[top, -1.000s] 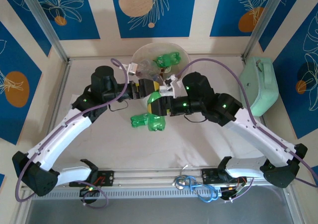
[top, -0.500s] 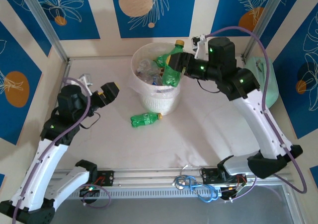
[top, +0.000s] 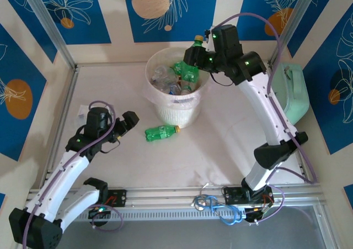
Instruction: Put the plastic bottles in the bin
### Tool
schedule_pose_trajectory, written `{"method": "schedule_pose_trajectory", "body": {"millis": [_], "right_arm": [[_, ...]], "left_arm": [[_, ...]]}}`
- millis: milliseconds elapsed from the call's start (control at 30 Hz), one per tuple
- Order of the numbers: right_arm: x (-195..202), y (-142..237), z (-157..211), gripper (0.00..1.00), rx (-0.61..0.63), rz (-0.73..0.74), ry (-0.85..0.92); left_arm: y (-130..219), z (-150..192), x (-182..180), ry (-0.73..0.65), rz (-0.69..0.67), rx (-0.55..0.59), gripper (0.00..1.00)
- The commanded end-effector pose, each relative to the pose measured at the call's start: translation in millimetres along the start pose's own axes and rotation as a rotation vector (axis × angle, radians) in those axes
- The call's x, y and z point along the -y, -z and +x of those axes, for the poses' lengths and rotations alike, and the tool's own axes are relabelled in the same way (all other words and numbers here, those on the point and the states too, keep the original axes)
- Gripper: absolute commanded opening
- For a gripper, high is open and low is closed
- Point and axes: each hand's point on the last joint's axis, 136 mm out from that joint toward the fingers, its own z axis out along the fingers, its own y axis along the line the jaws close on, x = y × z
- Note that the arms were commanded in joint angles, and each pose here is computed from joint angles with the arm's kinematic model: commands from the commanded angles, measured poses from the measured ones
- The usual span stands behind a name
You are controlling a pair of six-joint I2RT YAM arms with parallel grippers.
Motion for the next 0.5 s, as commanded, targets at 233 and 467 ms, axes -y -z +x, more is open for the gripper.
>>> {"method": "schedule_pose_trajectory", "body": {"millis": [233, 467], "right_arm": [[36.4, -19.0, 18.5, 0.75, -0.083, 0.190, 0.048], [30.7, -6.4, 10.8, 0.78, -0.053, 0.203, 0.060]], "left_arm": [[-19.5, 4.6, -12.3, 0.047, -0.012, -0.027, 1.00], [-33.4, 10.7, -18.2, 0.089, -0.006, -0.053, 1.00]]}}
